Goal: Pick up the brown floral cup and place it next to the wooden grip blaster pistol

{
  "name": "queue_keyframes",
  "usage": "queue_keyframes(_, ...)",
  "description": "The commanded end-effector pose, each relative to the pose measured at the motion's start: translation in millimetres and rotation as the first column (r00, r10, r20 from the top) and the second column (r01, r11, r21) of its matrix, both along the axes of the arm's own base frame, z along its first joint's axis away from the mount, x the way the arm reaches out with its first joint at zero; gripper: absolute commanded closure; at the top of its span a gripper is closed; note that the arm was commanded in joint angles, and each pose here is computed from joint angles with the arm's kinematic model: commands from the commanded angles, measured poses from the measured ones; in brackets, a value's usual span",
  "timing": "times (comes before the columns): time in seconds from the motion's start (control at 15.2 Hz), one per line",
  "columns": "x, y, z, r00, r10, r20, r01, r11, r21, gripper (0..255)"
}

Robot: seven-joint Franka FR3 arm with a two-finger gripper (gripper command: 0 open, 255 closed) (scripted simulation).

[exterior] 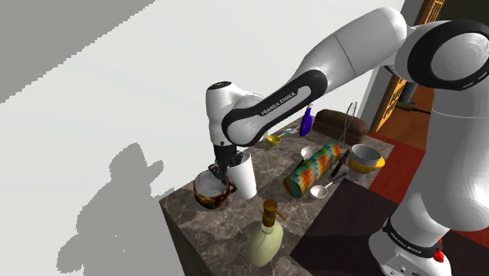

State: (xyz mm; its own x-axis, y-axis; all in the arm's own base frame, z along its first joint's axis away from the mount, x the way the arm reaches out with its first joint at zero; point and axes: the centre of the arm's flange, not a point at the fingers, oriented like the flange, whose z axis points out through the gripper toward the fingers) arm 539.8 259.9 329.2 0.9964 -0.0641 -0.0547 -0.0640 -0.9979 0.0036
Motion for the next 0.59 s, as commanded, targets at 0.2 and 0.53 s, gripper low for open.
queue_keyframes(0.2, -1, 0, 26, 1.0, 0.0, 0.001, 0.0, 1.0, 0.0, 255)
queue_keyframes(0.53, -1, 0, 53, 1.0, 0.0, 0.001, 0.0, 1.0, 0.0, 255)
